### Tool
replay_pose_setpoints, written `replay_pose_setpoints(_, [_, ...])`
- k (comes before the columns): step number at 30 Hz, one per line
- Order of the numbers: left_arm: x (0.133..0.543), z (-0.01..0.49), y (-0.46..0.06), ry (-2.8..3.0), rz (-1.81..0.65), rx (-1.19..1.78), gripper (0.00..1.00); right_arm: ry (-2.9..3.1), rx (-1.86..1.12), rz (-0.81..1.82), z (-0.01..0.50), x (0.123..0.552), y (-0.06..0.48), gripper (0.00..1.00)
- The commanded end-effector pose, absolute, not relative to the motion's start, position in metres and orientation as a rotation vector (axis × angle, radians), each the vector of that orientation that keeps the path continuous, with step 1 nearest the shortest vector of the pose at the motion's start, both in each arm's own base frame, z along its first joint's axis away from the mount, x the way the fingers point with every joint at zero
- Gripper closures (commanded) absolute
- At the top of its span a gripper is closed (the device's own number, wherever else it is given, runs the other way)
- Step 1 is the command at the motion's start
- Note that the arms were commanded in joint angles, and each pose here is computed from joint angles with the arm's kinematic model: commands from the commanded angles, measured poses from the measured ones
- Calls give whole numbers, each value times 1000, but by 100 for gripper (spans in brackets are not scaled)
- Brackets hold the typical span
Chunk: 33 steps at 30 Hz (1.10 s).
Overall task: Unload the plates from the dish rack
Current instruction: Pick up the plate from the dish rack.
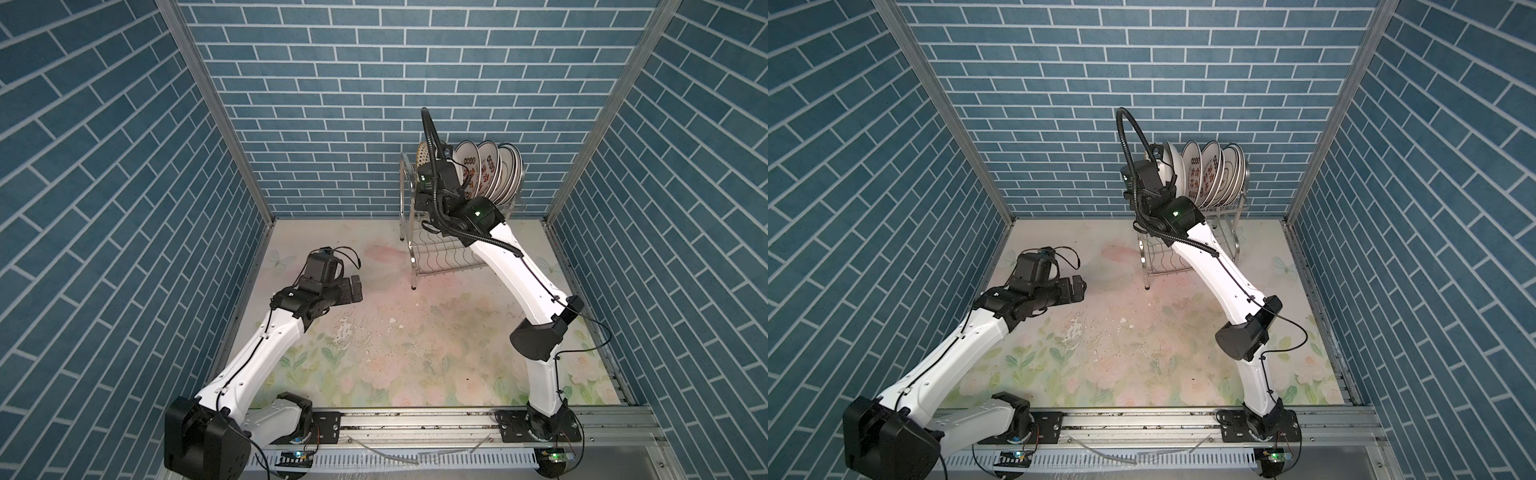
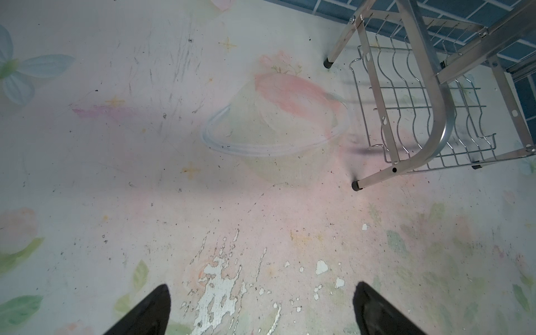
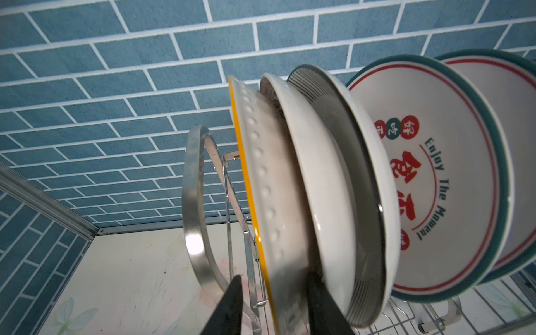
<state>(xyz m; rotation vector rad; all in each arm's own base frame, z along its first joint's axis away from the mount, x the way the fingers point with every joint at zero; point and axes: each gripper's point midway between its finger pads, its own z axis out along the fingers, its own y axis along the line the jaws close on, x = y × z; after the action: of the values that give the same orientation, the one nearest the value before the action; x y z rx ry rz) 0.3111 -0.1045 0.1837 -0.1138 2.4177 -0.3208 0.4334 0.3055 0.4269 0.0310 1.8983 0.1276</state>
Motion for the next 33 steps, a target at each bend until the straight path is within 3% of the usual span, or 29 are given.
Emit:
replay_pose_setpoints(1, [311, 193, -104, 2391, -332, -104, 1, 1902, 65, 83, 423, 439, 299, 66])
replay_pose_setpoints(24, [306, 196, -103, 2387, -342, -120, 1, 1795, 40, -221, 409, 450, 315, 82])
replay_pose_setpoints(33, [303, 198, -100, 2385, -331, -128, 1, 1792, 43, -206, 400, 455, 325, 91])
